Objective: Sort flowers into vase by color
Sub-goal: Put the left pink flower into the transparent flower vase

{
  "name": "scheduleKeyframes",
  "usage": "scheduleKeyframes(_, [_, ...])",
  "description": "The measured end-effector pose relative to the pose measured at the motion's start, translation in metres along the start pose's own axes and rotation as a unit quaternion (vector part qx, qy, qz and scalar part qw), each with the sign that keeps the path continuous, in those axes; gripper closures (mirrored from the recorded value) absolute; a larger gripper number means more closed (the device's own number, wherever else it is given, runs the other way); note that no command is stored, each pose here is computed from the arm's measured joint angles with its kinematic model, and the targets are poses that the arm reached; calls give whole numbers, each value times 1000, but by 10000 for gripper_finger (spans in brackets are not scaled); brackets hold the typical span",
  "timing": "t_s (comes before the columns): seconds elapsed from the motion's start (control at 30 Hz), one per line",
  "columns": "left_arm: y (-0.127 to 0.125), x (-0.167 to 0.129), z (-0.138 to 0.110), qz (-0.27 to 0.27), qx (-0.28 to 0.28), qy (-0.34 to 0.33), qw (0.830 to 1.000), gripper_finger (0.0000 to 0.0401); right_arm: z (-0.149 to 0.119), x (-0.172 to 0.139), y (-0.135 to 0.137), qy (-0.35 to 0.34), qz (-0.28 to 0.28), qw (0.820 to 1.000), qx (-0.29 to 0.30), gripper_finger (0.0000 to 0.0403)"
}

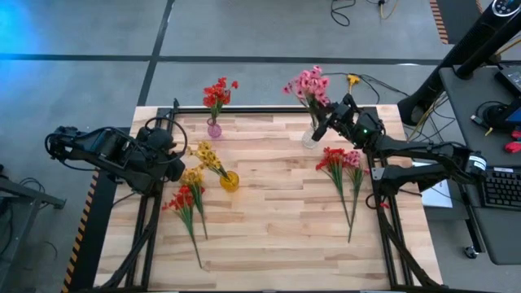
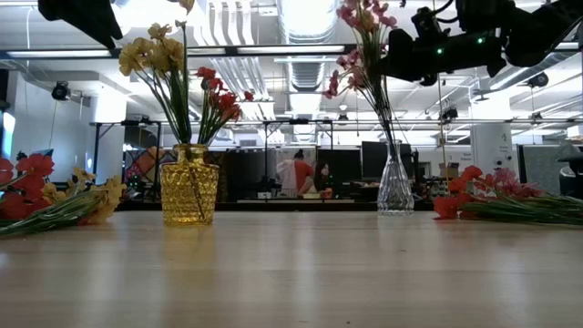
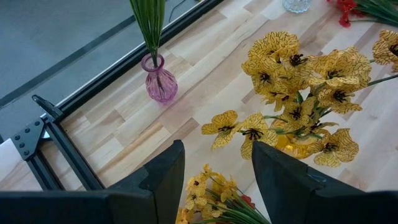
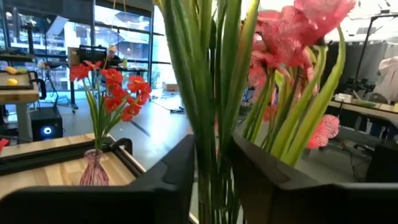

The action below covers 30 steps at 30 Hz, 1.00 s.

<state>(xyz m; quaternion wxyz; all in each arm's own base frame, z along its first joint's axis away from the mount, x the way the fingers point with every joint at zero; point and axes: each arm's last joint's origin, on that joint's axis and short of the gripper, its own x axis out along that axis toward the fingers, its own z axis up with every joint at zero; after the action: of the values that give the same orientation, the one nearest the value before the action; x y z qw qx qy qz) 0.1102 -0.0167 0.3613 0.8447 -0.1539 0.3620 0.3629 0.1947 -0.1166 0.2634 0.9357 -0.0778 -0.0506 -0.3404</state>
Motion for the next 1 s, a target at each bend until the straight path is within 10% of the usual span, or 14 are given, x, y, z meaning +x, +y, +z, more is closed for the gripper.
scheduleKeyframes(0.53, [0,0,0,0,0,1,1000,231,-5,-13,-2,79,1,996,28,184])
scheduleKeyframes(1.0, [0,0,0,-1,-1,0,1000,231,-18,-14,1,140,9,990,11,203])
